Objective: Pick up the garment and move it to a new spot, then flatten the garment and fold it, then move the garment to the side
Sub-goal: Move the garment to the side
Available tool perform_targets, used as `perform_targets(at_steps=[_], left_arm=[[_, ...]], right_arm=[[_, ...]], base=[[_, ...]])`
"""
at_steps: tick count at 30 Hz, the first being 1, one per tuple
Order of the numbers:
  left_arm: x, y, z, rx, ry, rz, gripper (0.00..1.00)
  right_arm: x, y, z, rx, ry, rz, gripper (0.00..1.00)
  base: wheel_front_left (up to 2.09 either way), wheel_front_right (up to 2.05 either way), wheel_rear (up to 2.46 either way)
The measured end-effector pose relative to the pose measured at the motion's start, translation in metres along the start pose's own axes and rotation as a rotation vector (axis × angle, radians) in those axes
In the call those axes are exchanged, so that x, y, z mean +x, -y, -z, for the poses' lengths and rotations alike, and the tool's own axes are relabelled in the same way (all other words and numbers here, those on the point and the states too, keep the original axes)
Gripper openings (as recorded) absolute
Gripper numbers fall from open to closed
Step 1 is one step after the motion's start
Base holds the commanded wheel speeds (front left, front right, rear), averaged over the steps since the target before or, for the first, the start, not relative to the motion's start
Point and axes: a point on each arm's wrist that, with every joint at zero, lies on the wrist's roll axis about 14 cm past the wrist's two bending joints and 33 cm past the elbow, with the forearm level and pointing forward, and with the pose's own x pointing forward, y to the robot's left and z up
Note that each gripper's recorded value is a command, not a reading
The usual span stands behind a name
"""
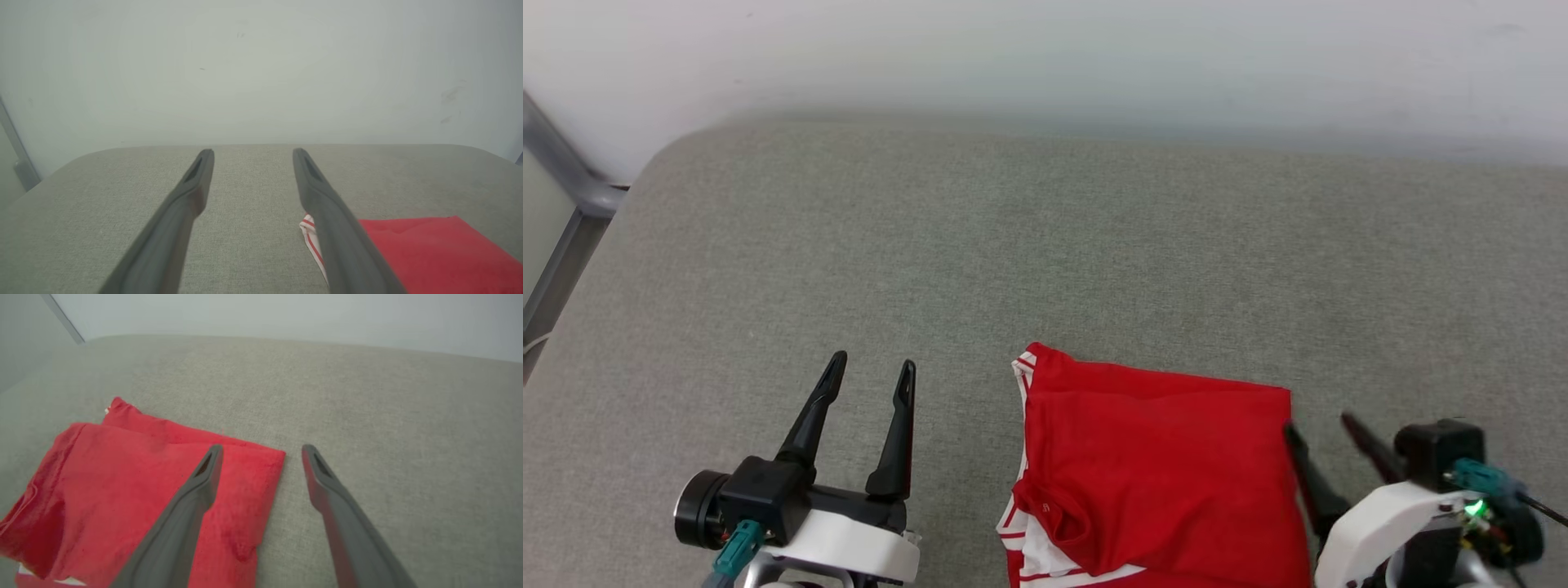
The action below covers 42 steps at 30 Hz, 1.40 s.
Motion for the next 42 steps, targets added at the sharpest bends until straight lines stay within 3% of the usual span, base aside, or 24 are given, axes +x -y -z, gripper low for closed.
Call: perform_targets(at_steps=[3,12,24,25,27,37,42], left_arm=[[0.000,-0.002,0.002,0.000,-0.007,-0.007,1.00],[0.003,-0.007,0.011,0.002,-0.032,-0.022,1.00],[0.011,-0.009,0.022,0.004,-0.061,-0.025,1.00],[0.011,-0.009,0.023,0.004,-0.064,-0.025,1.00],[0.012,-0.009,0.024,0.005,-0.067,-0.025,1.00],[0.015,-0.005,0.020,0.005,-0.053,-0.006,1.00],[0.017,0.011,0.024,-0.008,-0.060,0.047,1.00]], right_arm=[[0.000,-0.010,0.034,0.058,-0.169,-0.029,1.00],[-0.002,-0.005,0.089,0.032,-0.478,-0.013,1.00],[0.006,-0.028,0.115,0.040,-0.682,-0.103,1.00],[0.006,-0.030,0.116,0.038,-0.691,-0.108,0.47],[0.007,-0.032,0.116,0.034,-0.700,-0.117,0.00],[0.008,-0.036,0.106,-0.007,-0.657,-0.120,0.00],[0.002,-0.017,0.089,-0.080,-0.600,-0.090,0.00]], base=[[0.00,0.00,0.00],[0.00,0.00,0.00],[0.00,0.00,0.00],[0.00,0.00,0.00],[0.00,0.00,0.00],[0.00,0.00,0.00],[0.00,0.00,0.00]])
